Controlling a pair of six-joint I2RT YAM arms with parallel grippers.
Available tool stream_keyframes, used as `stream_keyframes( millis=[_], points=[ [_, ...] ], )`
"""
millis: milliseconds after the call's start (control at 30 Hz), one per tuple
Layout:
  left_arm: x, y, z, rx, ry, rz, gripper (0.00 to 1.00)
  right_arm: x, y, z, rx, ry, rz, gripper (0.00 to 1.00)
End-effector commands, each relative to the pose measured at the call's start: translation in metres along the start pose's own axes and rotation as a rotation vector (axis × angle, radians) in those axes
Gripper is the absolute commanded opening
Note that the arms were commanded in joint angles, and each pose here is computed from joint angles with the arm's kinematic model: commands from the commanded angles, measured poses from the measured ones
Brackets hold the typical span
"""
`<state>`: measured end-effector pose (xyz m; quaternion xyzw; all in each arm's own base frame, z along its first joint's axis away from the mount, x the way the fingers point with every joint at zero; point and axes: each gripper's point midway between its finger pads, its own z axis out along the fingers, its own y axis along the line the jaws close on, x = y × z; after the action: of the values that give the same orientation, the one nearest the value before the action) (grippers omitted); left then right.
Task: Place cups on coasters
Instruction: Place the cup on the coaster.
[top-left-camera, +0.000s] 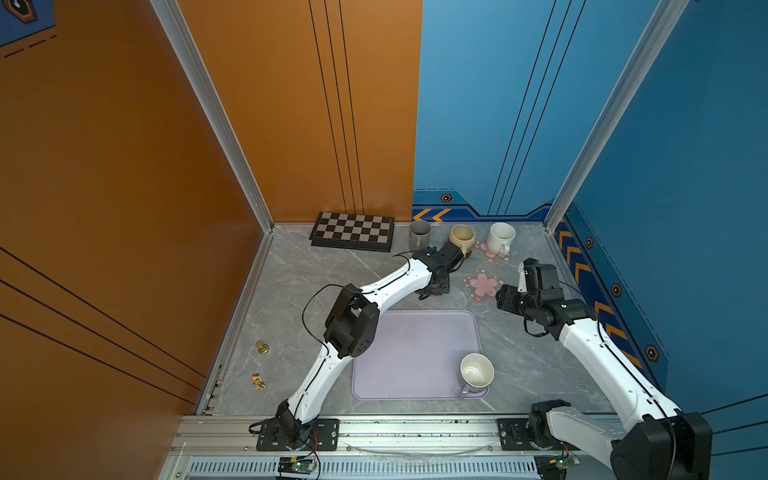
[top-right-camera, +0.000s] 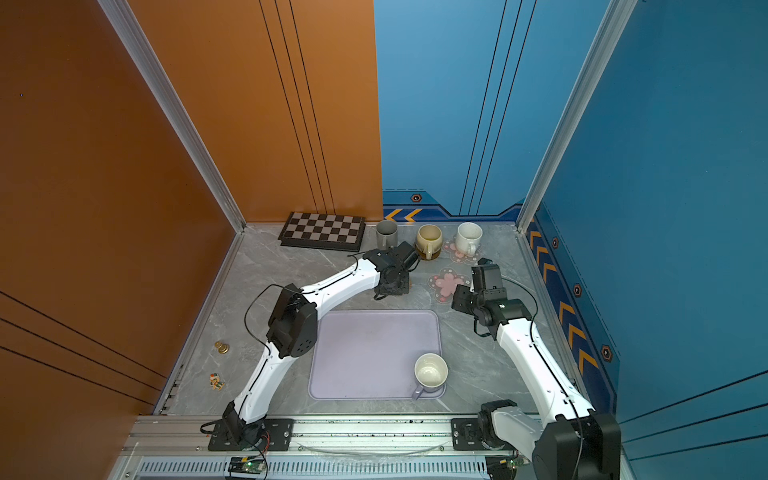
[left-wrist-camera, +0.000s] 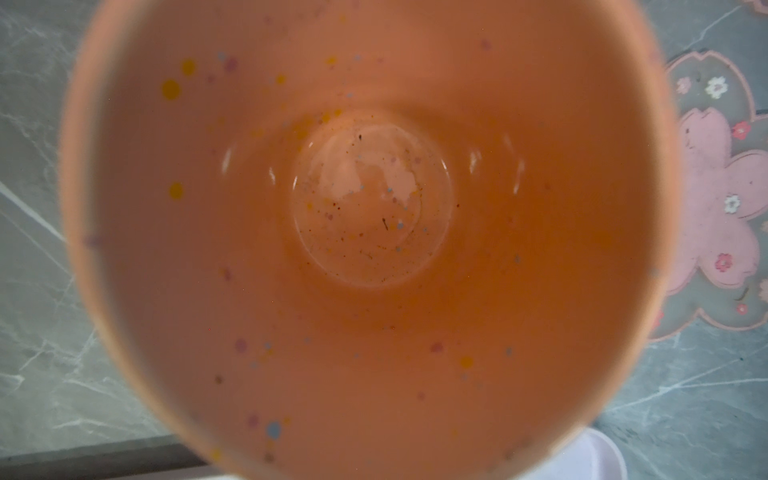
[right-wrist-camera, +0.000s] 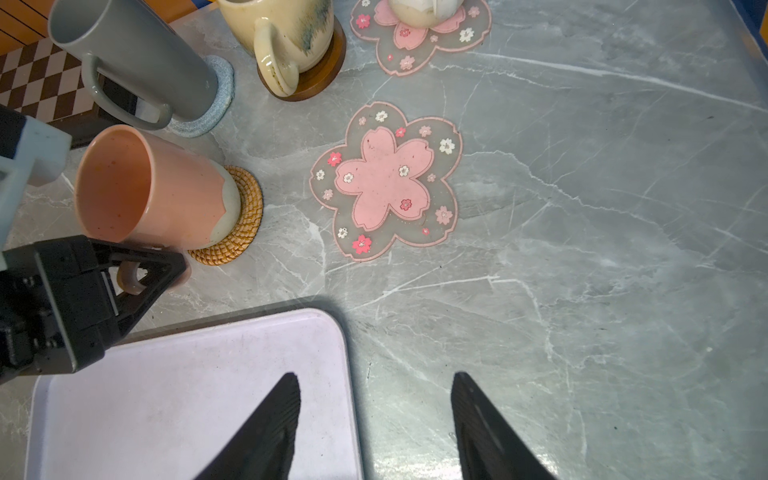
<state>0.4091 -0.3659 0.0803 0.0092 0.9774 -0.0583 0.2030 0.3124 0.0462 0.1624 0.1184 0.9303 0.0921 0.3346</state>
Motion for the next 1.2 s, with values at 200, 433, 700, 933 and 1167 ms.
stream_keyframes(
  millis=[200,433,700,933,1167],
  points=[
    [-0.011,-0.001,-0.012,0.012,-0.039,-0.036,0.00,0.004,0.000,0.003,-0.012,0.010,0.012,0.61],
    [-0.003,0.011,-0.009,-0.022,-0.010,-0.059,0.00,0.003,-0.002,0.003,-0.007,0.008,0.018,0.61],
    [0.007,0.009,-0.003,-0.006,0.031,-0.055,0.00,0.003,-0.001,0.001,-0.010,0.002,0.023,0.61],
    [0.017,0.020,-0.003,-0.025,0.056,-0.036,0.00,0.005,-0.002,0.000,-0.010,-0.001,0.024,0.61],
    [0.021,0.024,-0.003,-0.018,0.078,-0.039,0.00,0.005,-0.002,-0.003,-0.013,-0.006,0.028,0.61]
  ],
)
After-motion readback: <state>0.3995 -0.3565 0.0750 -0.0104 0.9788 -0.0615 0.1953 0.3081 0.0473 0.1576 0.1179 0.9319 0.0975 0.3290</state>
